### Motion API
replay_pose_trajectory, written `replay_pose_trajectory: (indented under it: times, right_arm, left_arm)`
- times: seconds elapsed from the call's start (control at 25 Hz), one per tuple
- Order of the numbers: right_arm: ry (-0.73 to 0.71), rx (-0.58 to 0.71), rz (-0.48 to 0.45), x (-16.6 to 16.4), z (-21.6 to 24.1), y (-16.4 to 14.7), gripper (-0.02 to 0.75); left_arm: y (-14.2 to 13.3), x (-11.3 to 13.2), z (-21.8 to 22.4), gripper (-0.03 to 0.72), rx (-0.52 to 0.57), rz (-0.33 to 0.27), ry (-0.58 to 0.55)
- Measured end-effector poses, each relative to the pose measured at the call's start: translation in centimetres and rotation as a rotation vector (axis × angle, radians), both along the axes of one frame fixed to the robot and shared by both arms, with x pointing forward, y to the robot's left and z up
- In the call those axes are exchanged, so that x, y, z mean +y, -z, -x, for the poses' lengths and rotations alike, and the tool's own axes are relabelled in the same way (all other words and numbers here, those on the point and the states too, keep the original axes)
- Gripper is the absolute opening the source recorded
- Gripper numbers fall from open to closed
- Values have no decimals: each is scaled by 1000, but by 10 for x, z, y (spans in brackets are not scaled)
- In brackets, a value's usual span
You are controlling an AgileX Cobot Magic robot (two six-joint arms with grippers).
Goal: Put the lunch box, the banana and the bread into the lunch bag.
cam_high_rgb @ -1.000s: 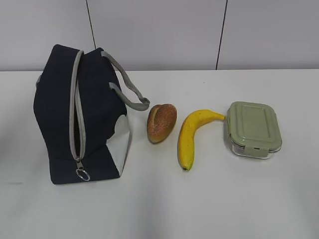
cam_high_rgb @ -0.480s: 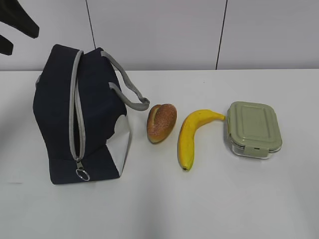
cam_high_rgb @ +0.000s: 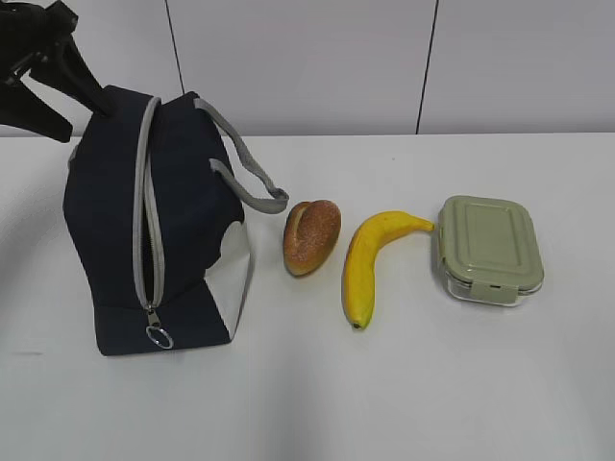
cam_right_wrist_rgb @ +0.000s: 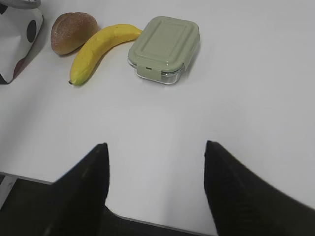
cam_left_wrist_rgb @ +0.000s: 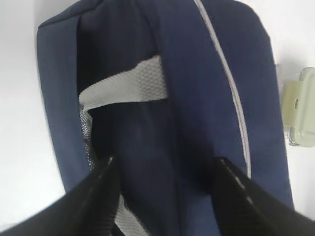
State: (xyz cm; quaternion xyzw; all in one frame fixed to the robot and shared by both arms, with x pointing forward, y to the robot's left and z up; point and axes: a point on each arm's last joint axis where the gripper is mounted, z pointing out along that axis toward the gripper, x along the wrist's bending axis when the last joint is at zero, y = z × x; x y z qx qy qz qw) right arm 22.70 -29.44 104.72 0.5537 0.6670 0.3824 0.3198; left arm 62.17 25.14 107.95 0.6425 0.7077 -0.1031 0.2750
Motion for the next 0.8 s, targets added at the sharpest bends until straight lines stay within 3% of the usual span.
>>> replay_pose_trajectory:
  times: [0.16, 0.4, 0.8]
  right_arm:
    - [0, 0, 0, 0, 0, 0, 476]
    - [0, 0, 0, 0, 0, 0, 476]
    - [0, 0, 0, 0, 0, 0, 476]
  left_arm:
    - [7, -1, -4, 377, 6, 11, 9]
    - [15, -6, -11, 302, 17, 73, 21]
    - [18, -7, -11, 4, 33, 79, 27]
